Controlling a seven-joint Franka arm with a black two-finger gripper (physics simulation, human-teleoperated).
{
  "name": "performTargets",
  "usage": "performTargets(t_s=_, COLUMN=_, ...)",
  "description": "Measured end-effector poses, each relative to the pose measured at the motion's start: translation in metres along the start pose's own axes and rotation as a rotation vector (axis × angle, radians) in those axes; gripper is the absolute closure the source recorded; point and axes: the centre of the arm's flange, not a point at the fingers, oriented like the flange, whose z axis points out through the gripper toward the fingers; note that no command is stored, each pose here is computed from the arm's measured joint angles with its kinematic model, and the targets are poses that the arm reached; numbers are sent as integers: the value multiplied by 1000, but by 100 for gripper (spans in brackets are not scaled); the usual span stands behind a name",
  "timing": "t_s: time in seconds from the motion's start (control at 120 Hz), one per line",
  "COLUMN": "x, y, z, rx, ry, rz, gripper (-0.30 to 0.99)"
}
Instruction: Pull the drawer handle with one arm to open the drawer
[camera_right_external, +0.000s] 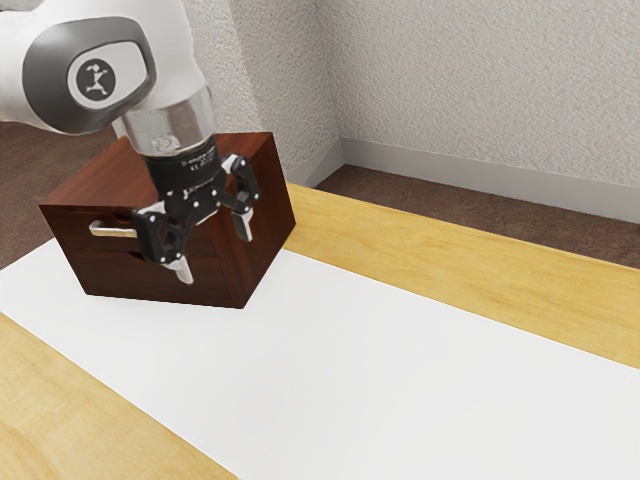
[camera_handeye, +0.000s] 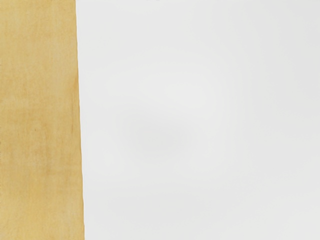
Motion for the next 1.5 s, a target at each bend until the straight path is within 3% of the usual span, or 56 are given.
performTargets(t_s=0.133, x=9, y=-3, z=1, rx=4, ry=10, rz=-18, gripper=0)
performTargets(t_s=0.208, x=27, y=-7, z=7, rx=16, ry=82, rz=-46, gripper=0)
performTargets(t_s=0.3, x=47, y=-13, z=2, rx=0, ry=121, rz=-93, gripper=0)
performTargets(t_s=0.425, x=145, y=-18, z=23, rx=-2, ry=60, rz=-311, gripper=0)
performTargets(t_s=0.492, x=173, y=-19, z=29, rx=-25, ry=43, rz=-371, gripper=0)
performTargets(t_s=0.658, x=173, y=-36, z=58, rx=-58, ry=28, rz=-402, gripper=0)
performTargets(t_s=1.0, x=228, y=-24, z=75, rx=-221, ry=51, rz=-509, gripper=0)
performTargets(t_s=1.308, x=293, y=-33, z=94, rx=-270, ry=80, rz=-625, gripper=0)
performTargets(t_s=1.5, x=312, y=-33, z=94, rx=-295, ry=91, rz=-645, gripper=0)
